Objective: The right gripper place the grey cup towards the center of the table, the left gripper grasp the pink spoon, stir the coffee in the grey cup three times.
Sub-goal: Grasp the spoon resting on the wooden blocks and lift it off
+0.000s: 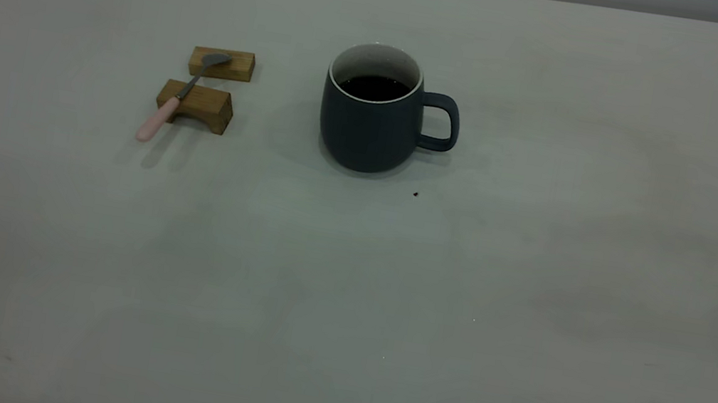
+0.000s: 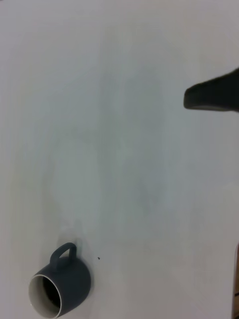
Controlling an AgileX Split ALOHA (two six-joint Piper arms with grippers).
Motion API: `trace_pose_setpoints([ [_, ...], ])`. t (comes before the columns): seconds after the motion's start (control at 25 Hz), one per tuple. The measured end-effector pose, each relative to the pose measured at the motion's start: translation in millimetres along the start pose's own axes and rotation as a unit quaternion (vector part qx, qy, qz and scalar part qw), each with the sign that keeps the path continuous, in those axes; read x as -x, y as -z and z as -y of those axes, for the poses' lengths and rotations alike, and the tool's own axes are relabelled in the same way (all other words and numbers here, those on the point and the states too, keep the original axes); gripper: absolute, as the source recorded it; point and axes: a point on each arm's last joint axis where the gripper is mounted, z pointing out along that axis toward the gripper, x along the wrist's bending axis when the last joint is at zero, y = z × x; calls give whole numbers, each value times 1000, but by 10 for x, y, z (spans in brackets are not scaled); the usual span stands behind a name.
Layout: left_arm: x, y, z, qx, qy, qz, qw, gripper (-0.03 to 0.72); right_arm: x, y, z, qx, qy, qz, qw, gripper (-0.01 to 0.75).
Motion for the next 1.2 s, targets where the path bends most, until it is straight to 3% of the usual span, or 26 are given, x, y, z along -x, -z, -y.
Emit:
trace_pose_setpoints([
  [0.32, -11, -13, -15, -7, 0, -7, 1000, 544, 0, 0, 0, 0, 0, 0, 1000, 491],
  [0.56, 25, -277, -440, -76, 14, -10, 997, 560, 0, 0, 0, 0, 0, 0, 1000, 491],
  [0.92, 141, -1204, -1201, -189, 18, -5, 982, 569, 0, 0, 0, 0, 0, 0, 1000, 491],
  [1.2, 235, -2112, -1366, -270, 11, 3, 963, 569, 0, 0, 0, 0, 0, 0, 1000, 491],
])
